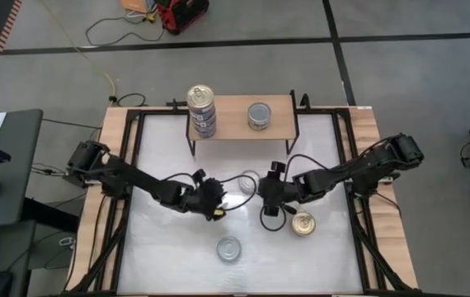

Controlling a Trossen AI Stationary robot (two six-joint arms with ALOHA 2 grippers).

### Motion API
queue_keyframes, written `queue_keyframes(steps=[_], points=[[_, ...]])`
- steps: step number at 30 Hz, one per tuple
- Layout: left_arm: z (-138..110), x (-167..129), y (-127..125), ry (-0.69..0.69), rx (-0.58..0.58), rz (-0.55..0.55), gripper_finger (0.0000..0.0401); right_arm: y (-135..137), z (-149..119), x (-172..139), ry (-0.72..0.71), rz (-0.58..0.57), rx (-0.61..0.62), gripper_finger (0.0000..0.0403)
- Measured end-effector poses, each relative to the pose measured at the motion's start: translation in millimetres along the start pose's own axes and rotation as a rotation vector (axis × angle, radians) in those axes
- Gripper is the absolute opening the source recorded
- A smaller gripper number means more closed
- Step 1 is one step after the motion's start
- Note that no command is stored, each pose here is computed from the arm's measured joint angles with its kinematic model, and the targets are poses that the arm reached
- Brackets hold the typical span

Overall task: Stack canned seafood by type on shelf
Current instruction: Stack the green tuna can on top of the other green tuna cans on the shelf

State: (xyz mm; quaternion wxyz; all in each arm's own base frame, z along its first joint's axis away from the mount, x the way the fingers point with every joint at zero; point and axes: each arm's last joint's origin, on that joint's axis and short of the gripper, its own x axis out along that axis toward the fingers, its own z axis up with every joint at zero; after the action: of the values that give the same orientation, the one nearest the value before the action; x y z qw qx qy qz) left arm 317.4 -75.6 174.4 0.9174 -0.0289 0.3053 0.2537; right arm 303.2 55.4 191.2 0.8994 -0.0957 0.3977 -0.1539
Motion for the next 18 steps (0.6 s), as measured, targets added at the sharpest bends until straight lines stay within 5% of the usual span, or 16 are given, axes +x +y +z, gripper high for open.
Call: queue_keyframes(steps=[8, 18], points=[[-2.1, -7.7, -7.4, -0.05, 0.037, 0.043, 0.0112, -6.8, -13.1, 52.2, 0.081, -0.053, 0.0, 0.0249], [-3.4, -8.4, -7.7, -0.034, 0.027, 0.029, 0.0112, 34.7, -16.0, 37.6, 0.036, 0.076, -0.077, 0.0249]])
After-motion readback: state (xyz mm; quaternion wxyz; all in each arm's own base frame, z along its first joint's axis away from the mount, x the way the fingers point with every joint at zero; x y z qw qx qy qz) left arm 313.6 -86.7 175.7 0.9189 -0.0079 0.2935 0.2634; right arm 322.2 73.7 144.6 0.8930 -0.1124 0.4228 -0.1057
